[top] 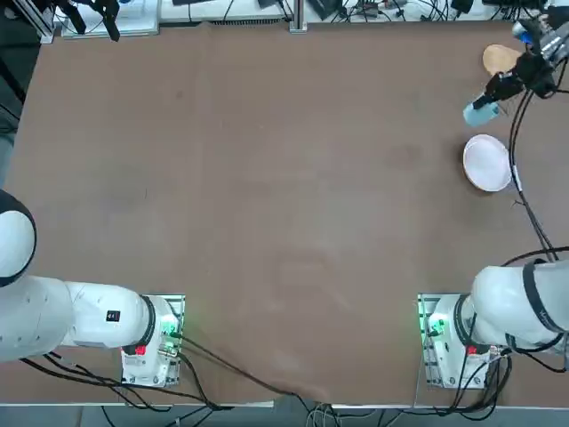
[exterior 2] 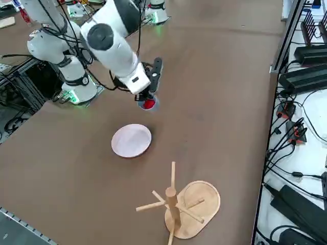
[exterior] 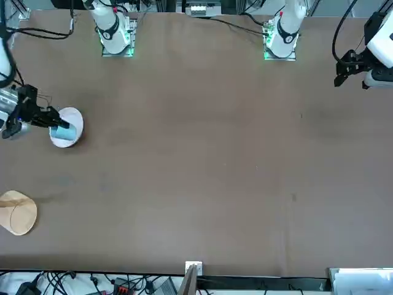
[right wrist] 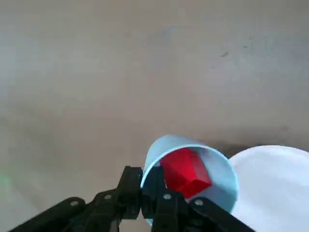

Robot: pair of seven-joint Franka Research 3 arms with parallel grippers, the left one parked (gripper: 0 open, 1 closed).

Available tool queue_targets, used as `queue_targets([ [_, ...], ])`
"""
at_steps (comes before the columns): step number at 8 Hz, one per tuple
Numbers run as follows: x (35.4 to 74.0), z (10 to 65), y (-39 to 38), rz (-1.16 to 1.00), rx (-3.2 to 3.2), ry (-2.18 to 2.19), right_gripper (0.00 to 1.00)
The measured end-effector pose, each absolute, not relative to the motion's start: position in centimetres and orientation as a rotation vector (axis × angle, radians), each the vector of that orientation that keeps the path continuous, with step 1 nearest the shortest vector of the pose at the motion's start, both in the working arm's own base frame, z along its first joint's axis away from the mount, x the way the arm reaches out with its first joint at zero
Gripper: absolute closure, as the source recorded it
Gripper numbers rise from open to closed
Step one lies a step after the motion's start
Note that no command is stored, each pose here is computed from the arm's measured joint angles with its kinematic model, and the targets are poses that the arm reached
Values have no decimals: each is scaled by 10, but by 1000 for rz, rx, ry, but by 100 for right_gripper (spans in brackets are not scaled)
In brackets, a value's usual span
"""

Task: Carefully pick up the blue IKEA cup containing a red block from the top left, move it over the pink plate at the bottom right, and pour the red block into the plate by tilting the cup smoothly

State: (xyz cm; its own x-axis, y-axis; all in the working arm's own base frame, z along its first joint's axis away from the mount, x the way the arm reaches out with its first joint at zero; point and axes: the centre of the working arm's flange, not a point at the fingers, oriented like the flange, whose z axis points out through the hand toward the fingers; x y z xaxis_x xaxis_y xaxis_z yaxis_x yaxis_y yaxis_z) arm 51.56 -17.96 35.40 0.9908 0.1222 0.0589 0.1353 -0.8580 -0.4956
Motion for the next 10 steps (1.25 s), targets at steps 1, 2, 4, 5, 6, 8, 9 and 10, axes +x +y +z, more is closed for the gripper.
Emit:
queue_targets([
  [1,508,340,-193,-46,-2553,-193,96],
  [2,502,328,-203,-54,-2497,-203,96],
  [4,488,314,-217,-60,-2393,-224,96],
  [5,479,313,-221,-53,-2336,-204,96],
  [6,472,314,-226,-50,-2282,-177,96],
  [8,456,304,-241,-29,-2208,-116,96],
  [9,448,293,-248,-10,-2169,-89,96],
  [10,439,281,-256,5,-2125,-67,96],
])
